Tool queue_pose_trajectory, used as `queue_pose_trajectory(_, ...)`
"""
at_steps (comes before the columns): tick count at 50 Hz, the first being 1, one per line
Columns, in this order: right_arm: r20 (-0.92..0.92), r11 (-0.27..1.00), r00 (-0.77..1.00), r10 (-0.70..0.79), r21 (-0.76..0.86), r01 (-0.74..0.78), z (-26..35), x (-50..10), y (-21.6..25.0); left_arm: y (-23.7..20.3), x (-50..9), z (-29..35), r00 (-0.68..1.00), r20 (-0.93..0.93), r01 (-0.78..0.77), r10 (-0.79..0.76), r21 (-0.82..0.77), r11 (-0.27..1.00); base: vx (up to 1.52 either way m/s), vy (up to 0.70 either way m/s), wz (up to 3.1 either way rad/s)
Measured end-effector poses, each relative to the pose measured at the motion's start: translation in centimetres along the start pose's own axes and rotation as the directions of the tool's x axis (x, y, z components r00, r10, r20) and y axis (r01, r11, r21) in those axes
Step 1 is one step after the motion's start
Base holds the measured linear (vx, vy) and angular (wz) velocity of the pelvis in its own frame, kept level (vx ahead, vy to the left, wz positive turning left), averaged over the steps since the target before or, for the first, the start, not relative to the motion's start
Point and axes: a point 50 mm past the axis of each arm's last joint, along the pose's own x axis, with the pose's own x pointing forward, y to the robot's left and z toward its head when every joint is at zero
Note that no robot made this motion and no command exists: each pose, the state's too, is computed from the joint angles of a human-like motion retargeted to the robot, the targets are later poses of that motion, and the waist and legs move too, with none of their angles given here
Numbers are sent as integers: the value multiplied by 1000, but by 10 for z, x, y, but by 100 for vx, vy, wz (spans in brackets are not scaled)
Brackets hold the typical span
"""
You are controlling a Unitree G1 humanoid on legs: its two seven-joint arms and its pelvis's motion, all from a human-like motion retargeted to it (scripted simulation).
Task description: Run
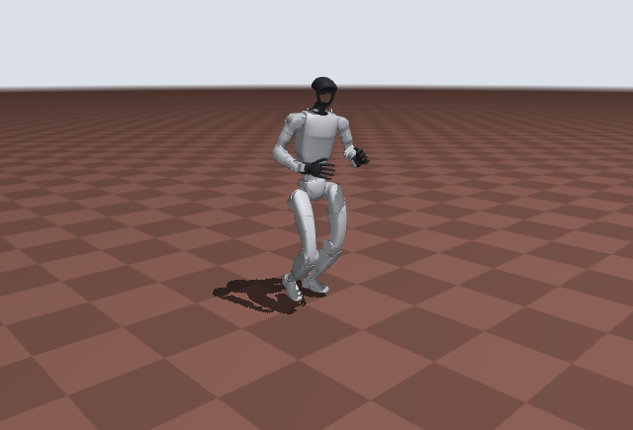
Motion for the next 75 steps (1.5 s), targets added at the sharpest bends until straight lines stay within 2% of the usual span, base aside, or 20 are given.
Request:
queue_pose_trajectory(5,-180,999,984,7,33,-1,-27,-39,-5,-1,17,36,979,205,0,20,-98,995,0,-5,45)
queue_pose_trajectory(9,-167,1000,986,-6,20,9,-25,-36,-5,-7,11,38,982,188,29,-5,-125,992,-5,-5,34)
queue_pose_trajectory(13,-10,998,1000,-14,-58,13,0,6,-7,-13,-9,8,997,-17,67,-69,-93,993,0,0,0)
queue_pose_trajectory(17,264,996,961,-84,17,83,56,47,-10,-5,-38,-13,978,-173,97,-113,-101,990,0,0,0)
queue_pose_trajectory(22,500,986,854,-146,146,83,110,46,-12,3,-77,-13,954,-276,68,-116,-176,982,6,6,7)
queue_pose_trajectory(26,571,988,812,-121,148,44,124,41,-9,0,-90,-13,939,-330,22,-94,-215,976,3,6,-3)
queue_pose_trajectory(30,476,996,877,-60,83,23,103,41,2,-3,-79,-14,950,-299,31,-87,-185,982,1,4,-15)
queue_pose_trajectory(35,126,999,992,22,21,-25,28,27,11,-5,-25,-10,989,-140,33,-50,-121,992,-2,0,13)
queue_pose_trajectory(39,-68,999,997,28,33,-25,-7,-10,1,1,5,20,999,39,0,7,-166,986,1,1,0)
queue_pose_trajectory(43,-171,998,985,-10,59,21,-22,-39,-8,2,12,45,984,168,-12,56,-254,967,1,-6,33)
queue_pose_trajectory(46,-177,995,983,-49,79,63,-21,-43,-9,-2,6,47,985,158,-13,62,-293,956,-4,-6,34)
queue_pose_trajectory(50,-59,996,995,-78,49,81,-3,-14,-7,-11,-8,26,1000,1,-25,27,-289,957,-2,-3,10)
queue_pose_trajectory(55,304,992,947,-105,99,78,69,49,-1,-11,-36,-4,981,-188,-10,-44,-275,961,1,1,4)
queue_pose_trajectory(60,607,978,786,-115,210,-19,140,50,2,-8,-72,-8,952,-292,-12,-97,-350,937,11,7,24)
queue_pose_trajectory(63,673,970,734,-96,228,-83,156,45,6,-13,-81,-8,938,-331,-33,-106,-391,920,12,5,0)
queue_pose_trajectory(65,649,970,757,-80,226,-91,150,44,10,-15,-76,-8,943,-320,-43,-93,-394,918,13,1,-18)
queue_pose_trajectory(67,528,975,847,-59,211,-63,121,46,13,-14,-55,-7,963,-265,-56,-49,-374,926,11,-7,15)
queue_pose_trajectory(71,100,981,995,-30,192,10,28,12,5,0,-1,10,988,-116,-144,105,-411,900,19,4,37)
queue_pose_trajectory(75,-238,971,969,-57,214,110,-22,-62,-13,18,19,44,970,39,-177,240,-562,808,28,-3,26)
